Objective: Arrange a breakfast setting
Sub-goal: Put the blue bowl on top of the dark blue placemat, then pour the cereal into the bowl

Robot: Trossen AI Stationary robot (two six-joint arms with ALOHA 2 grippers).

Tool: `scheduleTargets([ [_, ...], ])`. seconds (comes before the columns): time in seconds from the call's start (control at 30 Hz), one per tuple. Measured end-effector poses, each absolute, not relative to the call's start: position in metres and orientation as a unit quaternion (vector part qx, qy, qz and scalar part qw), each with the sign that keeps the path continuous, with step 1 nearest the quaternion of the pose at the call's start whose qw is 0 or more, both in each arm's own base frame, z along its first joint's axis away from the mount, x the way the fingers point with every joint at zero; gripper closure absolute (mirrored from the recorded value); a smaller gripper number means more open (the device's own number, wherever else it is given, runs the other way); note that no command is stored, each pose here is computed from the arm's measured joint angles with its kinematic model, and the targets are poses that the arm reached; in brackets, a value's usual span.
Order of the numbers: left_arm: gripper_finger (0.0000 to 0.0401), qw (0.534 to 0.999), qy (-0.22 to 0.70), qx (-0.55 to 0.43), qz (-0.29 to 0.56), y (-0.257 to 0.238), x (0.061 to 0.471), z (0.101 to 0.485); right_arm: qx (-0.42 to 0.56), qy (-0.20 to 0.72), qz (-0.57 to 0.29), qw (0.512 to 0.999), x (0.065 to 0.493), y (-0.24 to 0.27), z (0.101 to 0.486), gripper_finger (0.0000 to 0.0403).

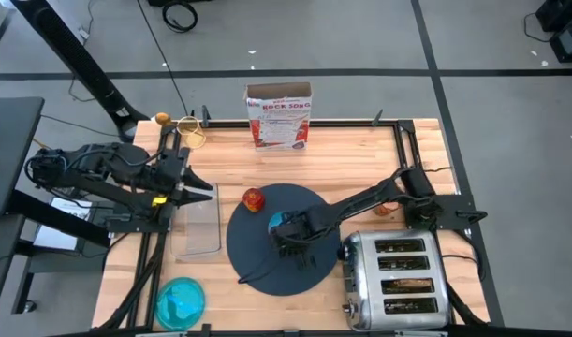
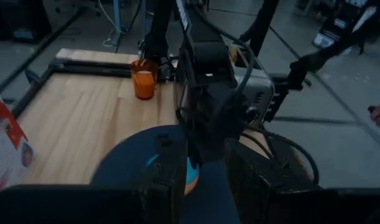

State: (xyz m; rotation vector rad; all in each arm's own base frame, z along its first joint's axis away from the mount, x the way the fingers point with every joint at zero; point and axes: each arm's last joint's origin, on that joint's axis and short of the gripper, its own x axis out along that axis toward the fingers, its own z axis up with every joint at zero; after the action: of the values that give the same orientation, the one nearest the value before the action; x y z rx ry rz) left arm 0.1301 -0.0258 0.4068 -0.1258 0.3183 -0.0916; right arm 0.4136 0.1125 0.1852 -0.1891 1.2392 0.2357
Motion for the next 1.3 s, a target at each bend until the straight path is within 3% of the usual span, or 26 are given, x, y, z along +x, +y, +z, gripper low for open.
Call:
scheduleTargets([
  [0.2,0.0287,0.985,0.158,-0.058,-0.046,-0.026,0.13,0.407,-0.109,0.582,0.107,0.798,0.417,0.113,0.176,0.0381],
  [0.47,0.0287,0.985,0.157,-0.057,-0.046,-0.026,0.13,0.407,-0.123,0.574,0.084,0.805,0.417,0.111,0.181,0.0308],
  [0.67,0.0287,0.985,0.157,-0.057,-0.046,-0.026,0.13,0.407,-0.119,0.558,0.087,0.816,0.416,0.112,0.191,0.0283],
  [0.93,0.0287,0.985,0.158,-0.057,-0.047,-0.026,0.13,0.407,-0.077,0.506,0.092,0.854,0.398,0.117,0.246,0.0281],
  [1.3,0.0287,0.985,0.155,-0.057,-0.047,-0.026,0.13,0.407,-0.007,0.358,0.091,0.929,0.359,0.114,0.343,0.0288],
])
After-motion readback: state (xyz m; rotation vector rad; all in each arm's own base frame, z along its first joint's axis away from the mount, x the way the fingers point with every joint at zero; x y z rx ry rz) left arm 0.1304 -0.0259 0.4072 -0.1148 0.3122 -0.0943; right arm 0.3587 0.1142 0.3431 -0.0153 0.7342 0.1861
